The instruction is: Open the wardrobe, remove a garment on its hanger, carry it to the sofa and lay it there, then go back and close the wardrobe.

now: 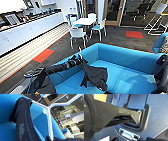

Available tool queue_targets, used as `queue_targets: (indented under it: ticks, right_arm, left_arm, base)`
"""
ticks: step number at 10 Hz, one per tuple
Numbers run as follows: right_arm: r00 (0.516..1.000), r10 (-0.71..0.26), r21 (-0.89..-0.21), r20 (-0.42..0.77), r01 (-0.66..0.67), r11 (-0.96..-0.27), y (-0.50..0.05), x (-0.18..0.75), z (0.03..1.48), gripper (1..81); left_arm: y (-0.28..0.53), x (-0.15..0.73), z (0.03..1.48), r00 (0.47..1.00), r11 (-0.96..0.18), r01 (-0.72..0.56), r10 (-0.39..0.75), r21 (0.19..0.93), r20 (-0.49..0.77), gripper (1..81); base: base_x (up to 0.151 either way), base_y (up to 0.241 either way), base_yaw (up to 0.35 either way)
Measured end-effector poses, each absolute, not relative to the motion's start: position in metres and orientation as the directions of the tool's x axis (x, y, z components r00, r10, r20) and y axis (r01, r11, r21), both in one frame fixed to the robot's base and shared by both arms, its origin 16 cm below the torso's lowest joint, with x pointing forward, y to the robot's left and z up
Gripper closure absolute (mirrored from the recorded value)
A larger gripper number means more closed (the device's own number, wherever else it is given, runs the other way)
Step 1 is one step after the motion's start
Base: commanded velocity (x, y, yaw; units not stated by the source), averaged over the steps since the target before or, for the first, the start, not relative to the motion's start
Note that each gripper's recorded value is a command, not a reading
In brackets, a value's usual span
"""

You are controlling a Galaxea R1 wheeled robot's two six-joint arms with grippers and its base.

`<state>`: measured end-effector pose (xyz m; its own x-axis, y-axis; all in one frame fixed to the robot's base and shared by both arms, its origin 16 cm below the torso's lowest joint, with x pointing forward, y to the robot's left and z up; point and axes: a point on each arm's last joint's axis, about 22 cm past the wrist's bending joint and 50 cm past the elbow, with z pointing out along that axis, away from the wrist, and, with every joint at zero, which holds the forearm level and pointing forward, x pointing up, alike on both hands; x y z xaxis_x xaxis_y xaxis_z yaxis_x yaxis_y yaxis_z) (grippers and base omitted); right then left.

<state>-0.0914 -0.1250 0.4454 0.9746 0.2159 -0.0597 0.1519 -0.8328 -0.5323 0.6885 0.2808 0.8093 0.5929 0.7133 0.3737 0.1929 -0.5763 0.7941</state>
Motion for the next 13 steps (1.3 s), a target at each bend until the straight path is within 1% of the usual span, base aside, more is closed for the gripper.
queue_targets:
  ticks: [3, 6, 9, 10, 12, 13]
  right_arm:
    - [0.974, 0.217, -0.532, -0.066, 0.149, -0.833, -0.126, -0.096, 0.447, 1.0]
    - [0.974, 0.217, -0.532, -0.066, 0.150, -0.833, -0.126, -0.096, 0.447, 1.0]
    - [0.974, 0.218, -0.532, -0.067, 0.150, -0.833, -0.126, -0.096, 0.447, 1.0]
    - [0.974, 0.218, -0.532, -0.067, 0.150, -0.833, -0.126, -0.096, 0.447, 1.0]
    - [0.974, 0.218, -0.532, -0.066, 0.151, -0.833, -0.126, -0.096, 0.447, 1.0]
    - [0.974, 0.218, -0.532, -0.067, 0.150, -0.833, -0.126, -0.097, 0.447, 1.0]
  left_arm:
    - [0.322, 0.668, 0.776, 0.570, -0.595, 0.260, 0.730, 0.761, 0.377, 81.1]
    - [0.393, 0.635, 0.750, 0.529, -0.607, 0.342, 0.755, 0.717, 0.387, 81.1]
    - [0.469, 0.578, 0.710, 0.489, -0.612, 0.449, 0.778, 0.651, 0.394, 81.1]
    - [0.488, 0.568, 0.708, 0.478, -0.613, 0.466, 0.781, 0.639, 0.401, 81.1]
    - [0.503, 0.547, 0.697, 0.475, -0.609, 0.486, 0.786, 0.627, 0.396, 81.1]
    - [0.493, 0.539, 0.690, 0.491, -0.609, 0.474, 0.783, 0.636, 0.382, 1.0]
  base:
    - [0.000, 0.000, 0.000]
    - [0.000, 0.000, 0.000]
    - [0.000, 0.000, 0.000]
    - [0.000, 0.000, 0.000]
    - [0.000, 0.000, 0.000]
    - [0.000, 0.000, 0.000]
